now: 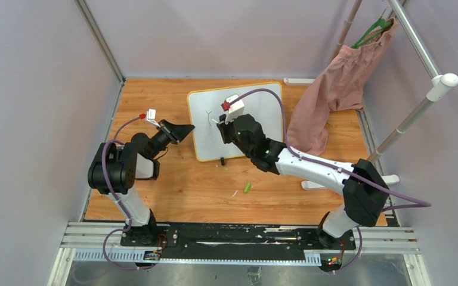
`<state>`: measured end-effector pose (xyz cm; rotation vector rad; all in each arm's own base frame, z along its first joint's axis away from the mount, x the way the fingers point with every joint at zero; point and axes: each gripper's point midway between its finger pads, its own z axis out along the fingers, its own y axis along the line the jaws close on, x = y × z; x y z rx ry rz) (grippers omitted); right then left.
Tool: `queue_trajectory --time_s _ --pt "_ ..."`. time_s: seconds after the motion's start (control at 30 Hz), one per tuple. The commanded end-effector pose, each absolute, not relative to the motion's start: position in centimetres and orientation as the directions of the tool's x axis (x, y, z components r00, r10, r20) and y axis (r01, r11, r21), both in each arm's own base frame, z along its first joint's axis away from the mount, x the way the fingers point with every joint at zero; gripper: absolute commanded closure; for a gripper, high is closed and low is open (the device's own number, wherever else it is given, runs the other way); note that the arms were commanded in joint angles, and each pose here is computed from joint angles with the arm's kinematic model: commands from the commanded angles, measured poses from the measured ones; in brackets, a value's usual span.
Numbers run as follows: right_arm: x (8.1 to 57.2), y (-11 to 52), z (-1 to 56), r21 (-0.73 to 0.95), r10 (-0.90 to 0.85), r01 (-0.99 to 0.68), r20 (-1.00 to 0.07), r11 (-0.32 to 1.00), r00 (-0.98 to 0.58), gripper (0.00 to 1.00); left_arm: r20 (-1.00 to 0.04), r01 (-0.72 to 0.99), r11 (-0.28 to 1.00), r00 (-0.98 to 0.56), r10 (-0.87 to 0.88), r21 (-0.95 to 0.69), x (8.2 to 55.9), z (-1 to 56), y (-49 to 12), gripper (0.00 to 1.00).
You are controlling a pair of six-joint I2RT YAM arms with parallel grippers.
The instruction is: Write a sentence on the whiteboard
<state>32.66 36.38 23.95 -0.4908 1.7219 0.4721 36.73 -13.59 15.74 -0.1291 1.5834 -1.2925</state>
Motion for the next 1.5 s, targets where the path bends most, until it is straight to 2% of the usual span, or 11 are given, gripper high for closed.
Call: queue_trajectory --time_s 0.0,0.83,1.47 --pt "33.2 36.3 25.8 0.04 -0.057 -0.545 -0.985 0.837 -0.161 1.0 -0.671 0.567 0.403 -0.411 -0.617 -0.718 36.4 17.9 -14.2 1.0" --pt "35.4 36.0 23.1 0.017 -0.109 -0.515 -0.971 0.857 -0.213 1.0 -0.673 0.573 0.401 -0.408 -0.617 -0.715 36.3 18.2 -14.2 1.0" --pt "34.3 35.1 20.6 0.022 -0.134 -0.52 -0.956 0.854 -0.261 1.0 -0.672 0.574 0.399 -0.409 -0.617 -0.715 36.3 18.2 -14.2 1.0"
